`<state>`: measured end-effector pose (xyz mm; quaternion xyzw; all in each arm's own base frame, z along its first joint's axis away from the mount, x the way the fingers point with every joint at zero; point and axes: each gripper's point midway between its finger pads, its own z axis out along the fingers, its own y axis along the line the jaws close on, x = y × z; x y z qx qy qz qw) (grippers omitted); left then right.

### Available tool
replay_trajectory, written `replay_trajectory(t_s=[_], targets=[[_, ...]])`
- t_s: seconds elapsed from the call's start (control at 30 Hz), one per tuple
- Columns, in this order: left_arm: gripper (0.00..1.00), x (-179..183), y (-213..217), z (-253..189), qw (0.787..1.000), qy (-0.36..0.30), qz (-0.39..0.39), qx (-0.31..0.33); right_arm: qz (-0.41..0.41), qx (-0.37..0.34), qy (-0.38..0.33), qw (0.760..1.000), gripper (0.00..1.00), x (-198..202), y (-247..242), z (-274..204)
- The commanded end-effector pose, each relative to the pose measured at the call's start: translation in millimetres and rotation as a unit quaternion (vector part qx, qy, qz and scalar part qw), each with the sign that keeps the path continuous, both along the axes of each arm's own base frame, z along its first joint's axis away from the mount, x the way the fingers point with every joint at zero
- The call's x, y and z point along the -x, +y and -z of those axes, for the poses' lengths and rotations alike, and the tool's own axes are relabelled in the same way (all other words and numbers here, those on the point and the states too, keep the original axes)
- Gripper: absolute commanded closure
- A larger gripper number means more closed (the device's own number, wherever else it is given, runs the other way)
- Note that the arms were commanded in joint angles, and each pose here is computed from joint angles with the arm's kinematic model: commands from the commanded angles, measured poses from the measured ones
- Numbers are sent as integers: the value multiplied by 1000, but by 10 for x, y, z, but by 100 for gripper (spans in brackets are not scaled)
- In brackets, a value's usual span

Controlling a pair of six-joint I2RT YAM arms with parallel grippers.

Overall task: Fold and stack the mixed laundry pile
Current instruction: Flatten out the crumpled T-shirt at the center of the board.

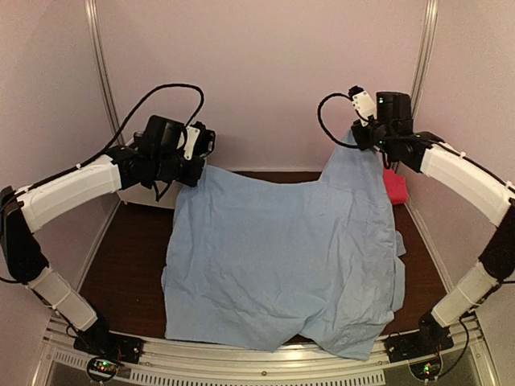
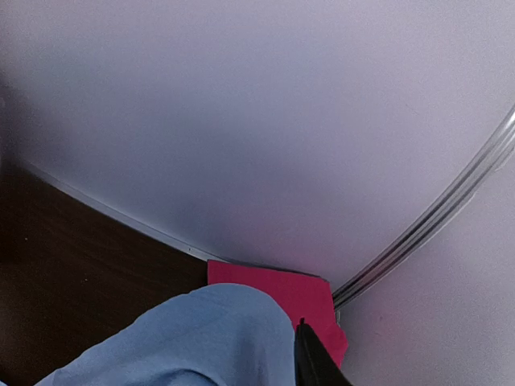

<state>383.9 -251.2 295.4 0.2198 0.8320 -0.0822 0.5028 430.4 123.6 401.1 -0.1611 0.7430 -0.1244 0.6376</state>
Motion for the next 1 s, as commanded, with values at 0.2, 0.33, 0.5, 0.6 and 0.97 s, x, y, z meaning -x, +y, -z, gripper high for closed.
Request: replay_trajectory(t_s=[0.2, 0.33, 0.5, 0.6, 0.97], targets=[[39, -577, 684, 301, 980, 11, -199, -12, 38, -22, 124, 991, 0, -1200, 318, 430], [18, -440, 667, 412, 984, 27, -173, -11, -6, -94, 183, 979, 0, -882, 313, 786], [15, -169, 484, 786, 991, 74, -108, 3, -13, -140, 250, 958, 0, -466, 233, 1387], [15, -37, 348, 967, 993, 90, -78, 6, -22, -152, 268, 951, 0, -357, 202, 1638], [18, 258, -88, 1237, 991, 131, 36, 19, -61, -192, 354, 913, 9, -283, 420, 2132]])
